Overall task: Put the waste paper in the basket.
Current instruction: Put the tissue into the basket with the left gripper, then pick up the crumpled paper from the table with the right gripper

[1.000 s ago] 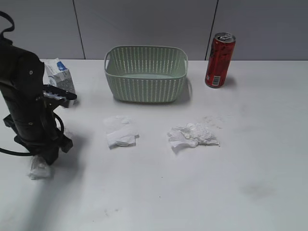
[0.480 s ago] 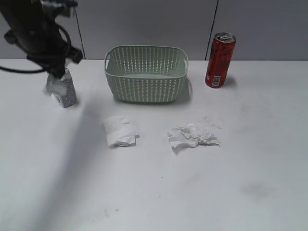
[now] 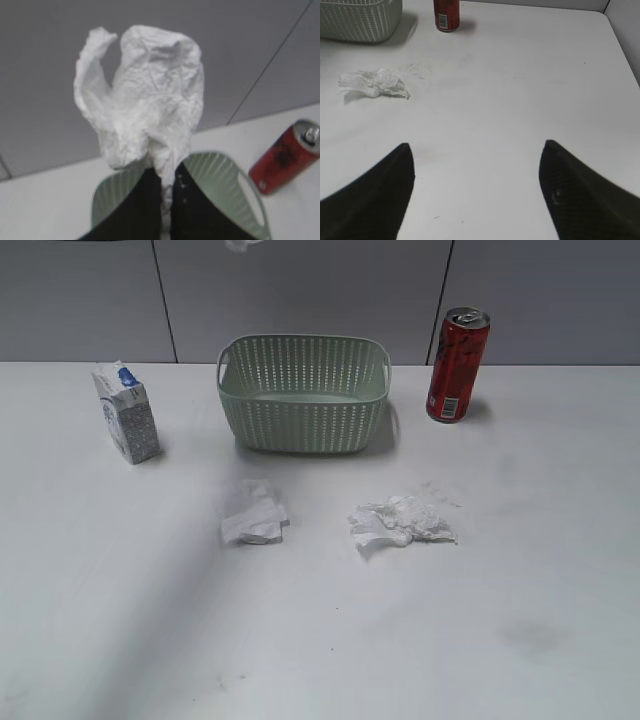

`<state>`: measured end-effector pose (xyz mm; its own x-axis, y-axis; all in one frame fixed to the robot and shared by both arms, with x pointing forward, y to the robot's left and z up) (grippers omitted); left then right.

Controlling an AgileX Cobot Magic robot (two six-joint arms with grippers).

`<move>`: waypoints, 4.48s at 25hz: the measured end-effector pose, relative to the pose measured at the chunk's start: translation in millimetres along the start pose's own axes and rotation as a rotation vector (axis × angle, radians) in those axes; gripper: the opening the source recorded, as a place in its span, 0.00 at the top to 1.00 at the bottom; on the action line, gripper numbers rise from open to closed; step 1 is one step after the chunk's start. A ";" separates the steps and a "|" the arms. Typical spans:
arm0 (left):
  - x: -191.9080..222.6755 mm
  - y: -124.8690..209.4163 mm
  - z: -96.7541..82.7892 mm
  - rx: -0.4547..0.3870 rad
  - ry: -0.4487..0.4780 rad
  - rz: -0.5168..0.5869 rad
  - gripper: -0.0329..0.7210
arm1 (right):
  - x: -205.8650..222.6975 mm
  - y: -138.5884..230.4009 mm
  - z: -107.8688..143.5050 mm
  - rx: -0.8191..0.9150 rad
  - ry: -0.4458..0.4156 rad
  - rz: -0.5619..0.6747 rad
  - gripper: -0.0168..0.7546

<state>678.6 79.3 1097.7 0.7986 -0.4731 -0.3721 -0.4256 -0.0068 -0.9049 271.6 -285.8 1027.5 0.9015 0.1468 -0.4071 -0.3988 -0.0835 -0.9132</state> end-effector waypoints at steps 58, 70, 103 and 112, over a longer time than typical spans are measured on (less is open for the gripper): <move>-153.9 93.0 68.9 0.095 -0.222 0.883 0.22 | 31.0 -36.0 -2.3 0.065 -0.028 0.213 0.22; -247.9 141.3 54.5 0.079 -0.236 0.751 0.22 | 134.3 -86.8 -6.5 0.117 -0.101 0.521 0.22; -395.8 221.9 22.3 0.016 -0.313 0.149 0.23 | 333.4 -49.3 154.3 -0.242 -0.293 0.895 0.22; -412.9 227.4 14.9 0.052 -0.314 0.024 0.22 | 356.1 -14.1 154.5 -0.281 -0.262 0.958 0.27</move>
<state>258.5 286.2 1042.5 0.8845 -0.1779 -0.4313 -0.4296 0.0502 -0.9016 572.3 -80.1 892.8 0.1476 0.1043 -0.9835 -0.8466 -0.5008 -0.1802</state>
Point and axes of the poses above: a point on each arm's last joint axis where the gripper is mounted, x pointing out along that axis toward the gripper, z along the wrist's bending axis when the last joint is at zero, y = z × x, the point moved 3 cm from there along x, pointing out along that axis toward the gripper, and after that the axes turned 3 degrees about -x, right-handed, at the moved point
